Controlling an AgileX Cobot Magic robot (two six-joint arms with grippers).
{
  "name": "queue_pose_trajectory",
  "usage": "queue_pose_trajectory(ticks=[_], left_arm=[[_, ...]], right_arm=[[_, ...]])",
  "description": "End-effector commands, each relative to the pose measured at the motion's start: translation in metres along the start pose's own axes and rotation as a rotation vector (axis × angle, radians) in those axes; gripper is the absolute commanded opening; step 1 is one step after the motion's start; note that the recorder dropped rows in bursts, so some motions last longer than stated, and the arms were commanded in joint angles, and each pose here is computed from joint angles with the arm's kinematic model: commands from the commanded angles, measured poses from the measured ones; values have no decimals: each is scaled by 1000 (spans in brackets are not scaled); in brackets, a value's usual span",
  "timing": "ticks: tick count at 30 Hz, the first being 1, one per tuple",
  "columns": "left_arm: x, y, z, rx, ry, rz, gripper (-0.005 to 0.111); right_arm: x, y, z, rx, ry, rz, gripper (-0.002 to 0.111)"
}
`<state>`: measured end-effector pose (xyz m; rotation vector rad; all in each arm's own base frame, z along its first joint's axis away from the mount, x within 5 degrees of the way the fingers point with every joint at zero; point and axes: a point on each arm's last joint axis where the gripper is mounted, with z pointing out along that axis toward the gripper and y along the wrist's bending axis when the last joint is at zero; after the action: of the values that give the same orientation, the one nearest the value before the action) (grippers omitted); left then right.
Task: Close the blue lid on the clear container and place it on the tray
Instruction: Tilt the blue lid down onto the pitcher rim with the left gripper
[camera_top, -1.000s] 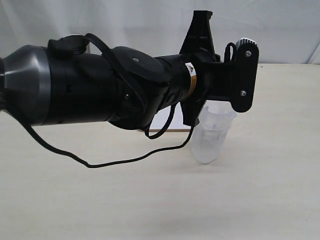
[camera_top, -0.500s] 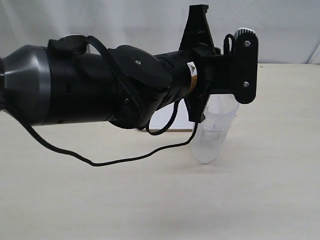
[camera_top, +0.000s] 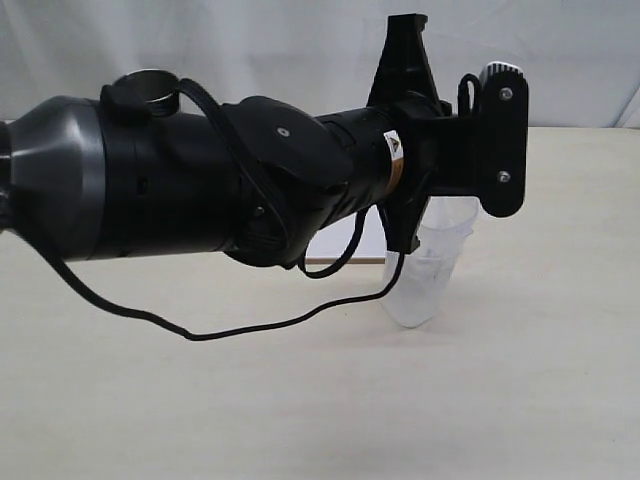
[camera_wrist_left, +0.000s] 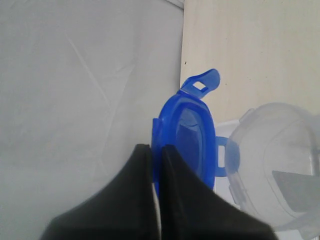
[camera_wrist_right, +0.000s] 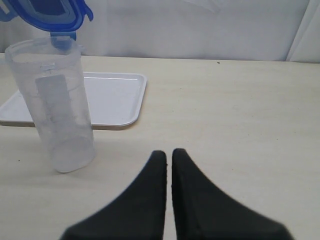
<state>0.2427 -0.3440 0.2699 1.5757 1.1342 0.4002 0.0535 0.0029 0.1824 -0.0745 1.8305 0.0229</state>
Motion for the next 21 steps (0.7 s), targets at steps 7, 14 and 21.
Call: queue_pose_trajectory(ticks=[7,14,21], left_arm=[[-6,-1,-4,-13,1,2,0],[-15,-5,-7,-19,-6,13,0],[-13,-4,-7,-29,8,13,0]], right_arm=[[0,0,0,4,-2,3,4],[0,0,0,4,-2,3,4],[0,0,0,4,-2,3,4]])
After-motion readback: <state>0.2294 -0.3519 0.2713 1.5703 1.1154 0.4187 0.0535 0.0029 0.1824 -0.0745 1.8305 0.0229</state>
